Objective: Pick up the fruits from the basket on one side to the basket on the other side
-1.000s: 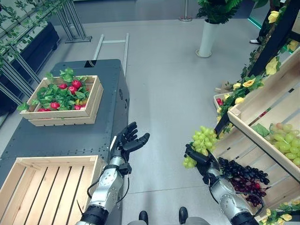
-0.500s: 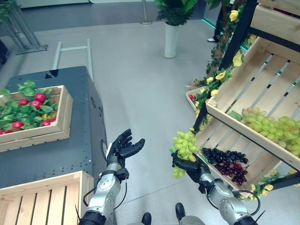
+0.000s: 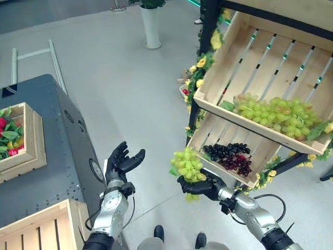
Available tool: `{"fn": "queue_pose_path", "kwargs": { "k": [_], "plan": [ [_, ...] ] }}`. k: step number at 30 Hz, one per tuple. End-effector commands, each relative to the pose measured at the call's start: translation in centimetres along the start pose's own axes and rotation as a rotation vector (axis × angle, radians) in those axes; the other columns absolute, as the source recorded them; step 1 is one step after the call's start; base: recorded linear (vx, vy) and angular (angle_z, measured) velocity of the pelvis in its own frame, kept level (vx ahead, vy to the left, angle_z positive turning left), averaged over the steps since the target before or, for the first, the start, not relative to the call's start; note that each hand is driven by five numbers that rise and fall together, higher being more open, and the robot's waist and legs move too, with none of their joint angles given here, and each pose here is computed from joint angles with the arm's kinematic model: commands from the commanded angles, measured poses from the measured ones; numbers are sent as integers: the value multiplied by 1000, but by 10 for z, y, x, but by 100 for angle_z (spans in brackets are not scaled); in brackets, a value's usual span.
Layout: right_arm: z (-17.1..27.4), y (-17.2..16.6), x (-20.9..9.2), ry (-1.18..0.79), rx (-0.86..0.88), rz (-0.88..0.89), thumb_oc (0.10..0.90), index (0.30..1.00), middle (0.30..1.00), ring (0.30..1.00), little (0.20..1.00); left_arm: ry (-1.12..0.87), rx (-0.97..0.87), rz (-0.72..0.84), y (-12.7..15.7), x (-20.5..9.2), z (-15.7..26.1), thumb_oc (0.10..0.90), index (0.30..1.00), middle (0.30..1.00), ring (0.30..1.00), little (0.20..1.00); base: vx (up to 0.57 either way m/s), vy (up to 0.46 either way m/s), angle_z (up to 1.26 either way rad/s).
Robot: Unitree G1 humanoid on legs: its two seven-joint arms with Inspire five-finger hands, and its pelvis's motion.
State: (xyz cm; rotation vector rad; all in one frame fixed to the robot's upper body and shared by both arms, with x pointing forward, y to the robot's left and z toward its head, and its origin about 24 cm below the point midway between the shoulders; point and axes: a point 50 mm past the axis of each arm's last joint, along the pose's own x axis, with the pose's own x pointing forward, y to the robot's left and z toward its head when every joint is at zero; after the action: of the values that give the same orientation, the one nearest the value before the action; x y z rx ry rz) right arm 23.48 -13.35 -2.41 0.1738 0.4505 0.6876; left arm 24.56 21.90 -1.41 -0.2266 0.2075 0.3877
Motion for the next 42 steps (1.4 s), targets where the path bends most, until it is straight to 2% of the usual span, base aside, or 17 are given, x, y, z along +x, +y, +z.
{"fn": "queue_pose_path", "kwargs": {
  "k": [1,7,10,16,26,36,42],
  "plan": [
    [72,25,10,-287,-150,172,400,300,300,300,300,-230,-35,-81,-24,10,47,800,900,900,900,900,-39,54,-1],
    [87,28,0,-347,-228,174,400,300,300,300,300,-201,-17,-86,-22,9,39,800,900,900,900,900,-31,159,-27],
    [96,32,-10,-374,-301,221,400,300,300,300,300,-218,10,-52,-17,12,41,800,900,900,900,900,-25,77,-15],
    [117,37,-20,-435,-322,306,400,300,300,300,300,-195,20,-11,-7,13,35,800,900,900,900,900,-1,33,-14],
    [188,30,-60,-670,-329,385,400,300,300,300,300,-160,56,-14,2,18,28,800,900,900,900,900,6,3,-6],
    [226,3,-89,-772,-303,285,400,300,300,300,300,-131,77,-28,11,18,22,800,900,900,900,900,6,-1,-1],
    [242,0,-101,-842,-291,272,400,300,300,300,300,-115,103,-33,15,19,19,800,900,900,900,900,0,0,0]
  ]
}}
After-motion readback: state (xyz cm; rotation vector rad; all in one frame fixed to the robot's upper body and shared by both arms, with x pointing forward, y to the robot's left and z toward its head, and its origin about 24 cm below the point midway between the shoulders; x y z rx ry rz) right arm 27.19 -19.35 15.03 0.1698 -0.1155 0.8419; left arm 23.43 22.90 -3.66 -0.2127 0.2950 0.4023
